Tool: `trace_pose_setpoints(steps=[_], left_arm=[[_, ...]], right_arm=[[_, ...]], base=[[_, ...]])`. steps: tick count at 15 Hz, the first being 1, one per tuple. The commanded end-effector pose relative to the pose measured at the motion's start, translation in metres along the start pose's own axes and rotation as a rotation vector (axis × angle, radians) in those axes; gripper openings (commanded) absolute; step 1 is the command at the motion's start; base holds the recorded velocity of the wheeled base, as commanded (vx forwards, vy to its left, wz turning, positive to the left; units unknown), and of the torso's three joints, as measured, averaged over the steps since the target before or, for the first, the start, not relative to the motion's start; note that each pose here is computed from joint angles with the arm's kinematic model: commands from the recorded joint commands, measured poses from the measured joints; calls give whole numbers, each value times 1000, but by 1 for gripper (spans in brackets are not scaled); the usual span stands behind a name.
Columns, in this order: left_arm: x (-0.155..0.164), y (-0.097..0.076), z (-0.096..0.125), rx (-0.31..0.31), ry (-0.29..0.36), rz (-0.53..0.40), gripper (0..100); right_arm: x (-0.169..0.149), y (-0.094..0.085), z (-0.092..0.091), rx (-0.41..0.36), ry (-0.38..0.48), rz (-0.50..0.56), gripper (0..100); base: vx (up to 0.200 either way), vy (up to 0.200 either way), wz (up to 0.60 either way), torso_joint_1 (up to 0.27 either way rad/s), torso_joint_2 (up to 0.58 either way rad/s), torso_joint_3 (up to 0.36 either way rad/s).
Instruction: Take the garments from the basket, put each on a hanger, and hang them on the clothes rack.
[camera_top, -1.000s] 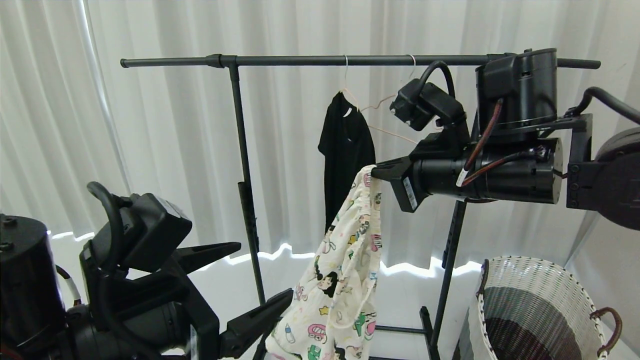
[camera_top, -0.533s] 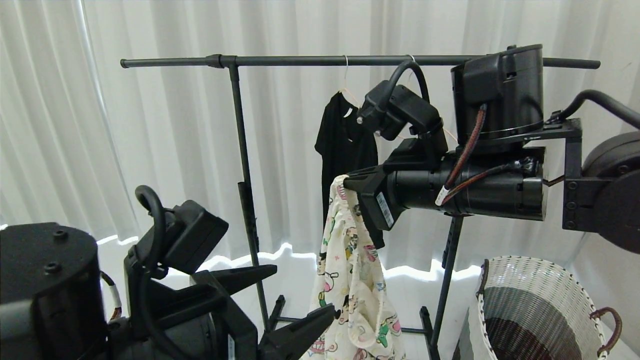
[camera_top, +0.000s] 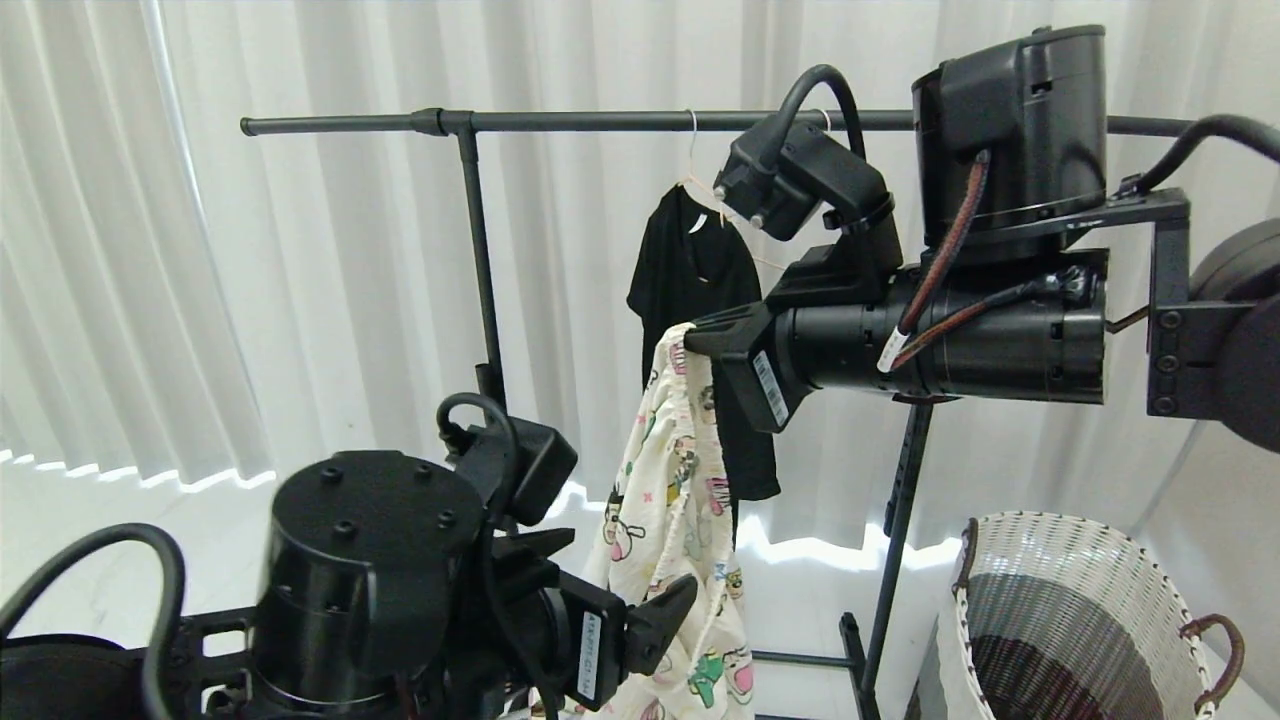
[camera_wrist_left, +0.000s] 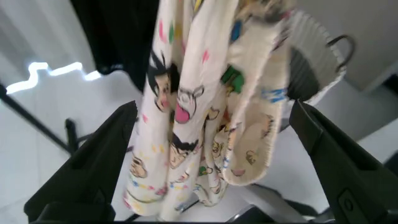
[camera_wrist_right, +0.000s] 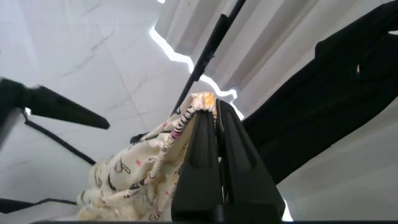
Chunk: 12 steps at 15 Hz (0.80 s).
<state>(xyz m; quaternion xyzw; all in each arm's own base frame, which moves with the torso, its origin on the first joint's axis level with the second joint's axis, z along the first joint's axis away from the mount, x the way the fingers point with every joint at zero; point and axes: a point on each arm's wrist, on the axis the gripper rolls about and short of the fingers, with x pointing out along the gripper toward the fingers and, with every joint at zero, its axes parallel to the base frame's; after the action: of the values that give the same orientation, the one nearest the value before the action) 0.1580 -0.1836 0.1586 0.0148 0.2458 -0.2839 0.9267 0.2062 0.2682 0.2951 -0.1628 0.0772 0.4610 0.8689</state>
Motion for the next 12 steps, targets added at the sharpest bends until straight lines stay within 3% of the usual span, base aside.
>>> trace_pose_setpoints(steps=[1,5,12], left_arm=[[13,2,-19,21,84,37,100],[10,12,-47,44,181,71,100],[13,18,-49,38,188,116,100]], right_arm=[[-5,-1,5,-1,-15,-4,0],[-18,-3,8,0,-11,-6,0],[-47,-6,10,4,-10,-13,0]], base=[[0,0,0,0,0,0],[0,0,0,0,0,0],[0,0,0,0,0,0]])
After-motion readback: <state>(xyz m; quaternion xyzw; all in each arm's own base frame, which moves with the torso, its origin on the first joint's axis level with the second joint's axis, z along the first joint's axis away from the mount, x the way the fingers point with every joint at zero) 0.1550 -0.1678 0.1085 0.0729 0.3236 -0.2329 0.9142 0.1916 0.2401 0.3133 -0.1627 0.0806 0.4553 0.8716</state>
